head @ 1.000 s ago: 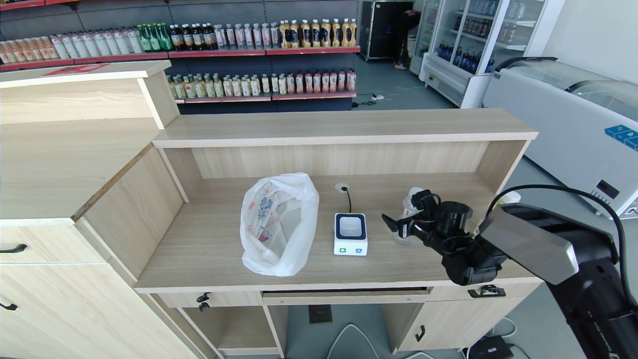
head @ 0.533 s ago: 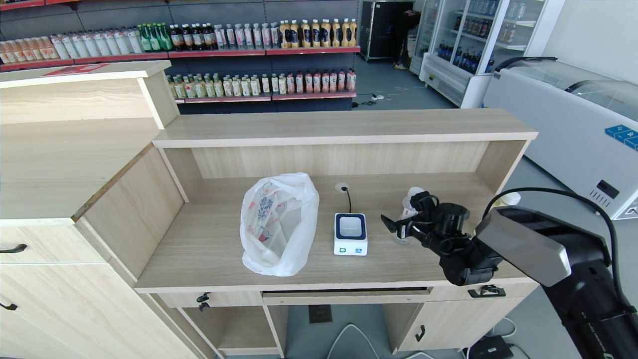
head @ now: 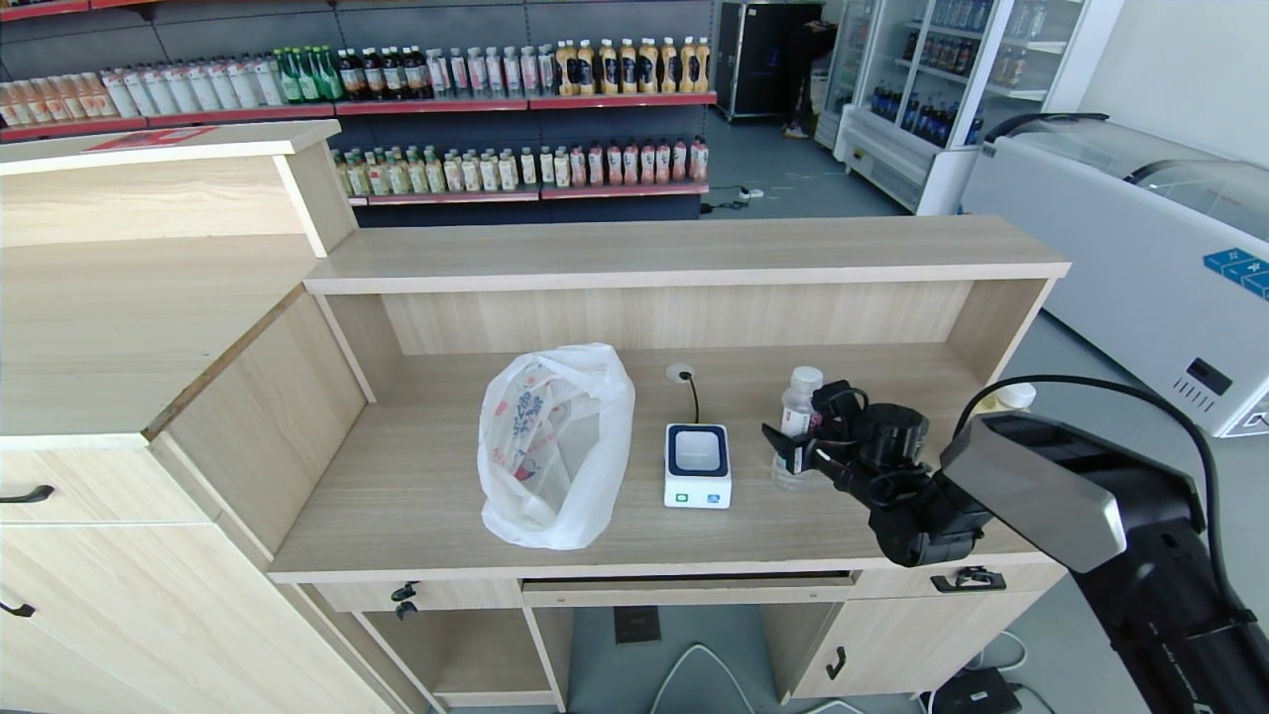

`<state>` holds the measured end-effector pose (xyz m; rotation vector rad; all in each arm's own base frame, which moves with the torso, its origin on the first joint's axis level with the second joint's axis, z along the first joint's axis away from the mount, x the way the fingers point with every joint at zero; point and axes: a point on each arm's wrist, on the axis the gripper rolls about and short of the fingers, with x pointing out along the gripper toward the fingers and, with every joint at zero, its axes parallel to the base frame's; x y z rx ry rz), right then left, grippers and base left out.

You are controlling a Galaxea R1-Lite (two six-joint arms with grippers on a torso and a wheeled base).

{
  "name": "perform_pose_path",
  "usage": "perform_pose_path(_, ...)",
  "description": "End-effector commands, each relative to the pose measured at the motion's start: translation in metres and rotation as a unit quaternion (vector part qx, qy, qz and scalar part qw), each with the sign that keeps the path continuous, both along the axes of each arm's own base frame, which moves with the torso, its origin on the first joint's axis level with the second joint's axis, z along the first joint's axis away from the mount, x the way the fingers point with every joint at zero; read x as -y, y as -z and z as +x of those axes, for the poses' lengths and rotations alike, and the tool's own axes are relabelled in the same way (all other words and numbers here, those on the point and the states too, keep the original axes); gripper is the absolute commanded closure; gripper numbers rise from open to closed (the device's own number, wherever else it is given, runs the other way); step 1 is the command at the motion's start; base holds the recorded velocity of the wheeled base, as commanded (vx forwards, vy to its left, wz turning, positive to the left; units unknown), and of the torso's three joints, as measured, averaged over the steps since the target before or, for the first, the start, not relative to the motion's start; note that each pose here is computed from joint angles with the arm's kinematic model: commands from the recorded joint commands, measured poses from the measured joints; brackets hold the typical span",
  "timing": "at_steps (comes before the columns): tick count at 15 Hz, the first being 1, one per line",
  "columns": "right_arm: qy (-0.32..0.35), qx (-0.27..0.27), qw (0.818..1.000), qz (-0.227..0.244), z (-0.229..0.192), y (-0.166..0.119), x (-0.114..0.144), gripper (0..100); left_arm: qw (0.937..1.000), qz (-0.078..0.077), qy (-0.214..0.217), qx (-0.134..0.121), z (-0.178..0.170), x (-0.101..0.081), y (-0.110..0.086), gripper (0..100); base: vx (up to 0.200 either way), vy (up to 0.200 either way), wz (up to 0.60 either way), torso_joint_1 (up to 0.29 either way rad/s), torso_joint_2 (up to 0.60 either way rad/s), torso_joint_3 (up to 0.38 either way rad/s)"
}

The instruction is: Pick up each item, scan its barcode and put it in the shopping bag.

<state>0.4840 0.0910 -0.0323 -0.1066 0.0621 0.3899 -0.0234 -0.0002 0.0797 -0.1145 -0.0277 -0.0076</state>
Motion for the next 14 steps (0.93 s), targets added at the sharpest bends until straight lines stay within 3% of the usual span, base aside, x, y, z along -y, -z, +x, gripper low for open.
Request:
perform_pose_path(1,0.001,0.000,1.000,0.002,0.000,0.000,0.000,100,1.0000,0.000,0.000,0.001,0.000,0.000,0.000,0,0.000,0.000,0.00,0.000,0.00,0.000)
perform_pose_path(7,0.002,-0.014,1.000,0.007,-0.009,-0.005,-0.002,100,1.0000,0.000,0.000,0.001,0.000,0.000,0.000,0,0.000,0.000,0.00,0.000,0.00,0.000)
perform_pose_path(9,0.004,-0.004,0.999,0.043,-0.012,-0.038,-0.001,100,1.0000,0.000,0.000,0.001,0.000,0.000,0.000,0,0.000,0.000,0.00,0.000,0.00,0.000)
perform_pose_path(11,0.011,-0.017,0.991,0.135,-0.031,-0.121,0.006,100,1.0000,0.000,0.000,0.001,0.000,0.000,0.000,0,0.000,0.000,0.00,0.000,0.00,0.000)
perform_pose_path(14,0.013,-0.041,0.982,0.185,-0.069,-0.186,0.030,100,1.0000,0.000,0.000,0.001,0.000,0.000,0.000,0,0.000,0.000,0.00,0.000,0.00,0.000)
